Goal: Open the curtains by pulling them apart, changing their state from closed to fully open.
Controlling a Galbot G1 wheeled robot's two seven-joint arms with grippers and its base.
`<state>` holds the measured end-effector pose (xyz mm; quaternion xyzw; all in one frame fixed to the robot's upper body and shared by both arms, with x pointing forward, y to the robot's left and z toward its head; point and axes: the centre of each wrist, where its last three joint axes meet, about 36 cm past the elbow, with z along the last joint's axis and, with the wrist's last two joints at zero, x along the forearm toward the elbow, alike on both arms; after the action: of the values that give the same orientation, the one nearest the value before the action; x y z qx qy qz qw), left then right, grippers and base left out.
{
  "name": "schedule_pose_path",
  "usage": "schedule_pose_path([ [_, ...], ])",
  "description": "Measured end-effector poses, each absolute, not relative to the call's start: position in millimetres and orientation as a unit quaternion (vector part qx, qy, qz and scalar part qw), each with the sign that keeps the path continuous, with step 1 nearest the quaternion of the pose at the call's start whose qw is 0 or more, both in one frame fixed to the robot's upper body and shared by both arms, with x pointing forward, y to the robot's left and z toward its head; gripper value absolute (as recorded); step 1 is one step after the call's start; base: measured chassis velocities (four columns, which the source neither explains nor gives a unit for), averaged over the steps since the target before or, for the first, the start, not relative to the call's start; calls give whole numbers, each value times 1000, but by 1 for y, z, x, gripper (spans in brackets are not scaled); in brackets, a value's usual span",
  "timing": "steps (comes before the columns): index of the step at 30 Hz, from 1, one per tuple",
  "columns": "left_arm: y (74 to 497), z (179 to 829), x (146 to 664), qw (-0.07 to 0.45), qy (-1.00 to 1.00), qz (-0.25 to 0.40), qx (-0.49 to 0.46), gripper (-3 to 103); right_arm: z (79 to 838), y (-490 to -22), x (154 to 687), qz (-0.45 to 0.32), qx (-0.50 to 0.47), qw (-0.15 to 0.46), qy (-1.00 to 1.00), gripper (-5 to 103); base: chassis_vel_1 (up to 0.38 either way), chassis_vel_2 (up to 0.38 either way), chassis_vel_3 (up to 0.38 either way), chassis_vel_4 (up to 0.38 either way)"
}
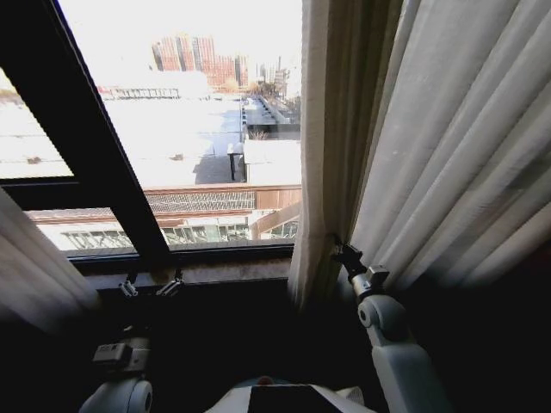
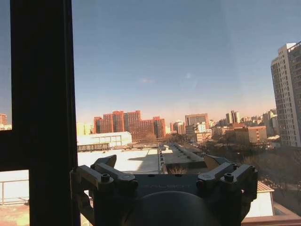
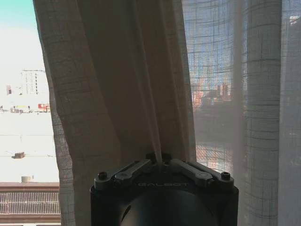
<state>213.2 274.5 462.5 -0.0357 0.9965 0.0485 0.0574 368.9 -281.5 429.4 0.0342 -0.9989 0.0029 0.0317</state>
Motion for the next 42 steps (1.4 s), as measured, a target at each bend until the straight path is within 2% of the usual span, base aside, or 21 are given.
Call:
schedule_pose_path([
  [42,274,461,214,58,997,49,-34,100,429,-283,368,4,31,31,-999,0,-351,-353,353,351],
])
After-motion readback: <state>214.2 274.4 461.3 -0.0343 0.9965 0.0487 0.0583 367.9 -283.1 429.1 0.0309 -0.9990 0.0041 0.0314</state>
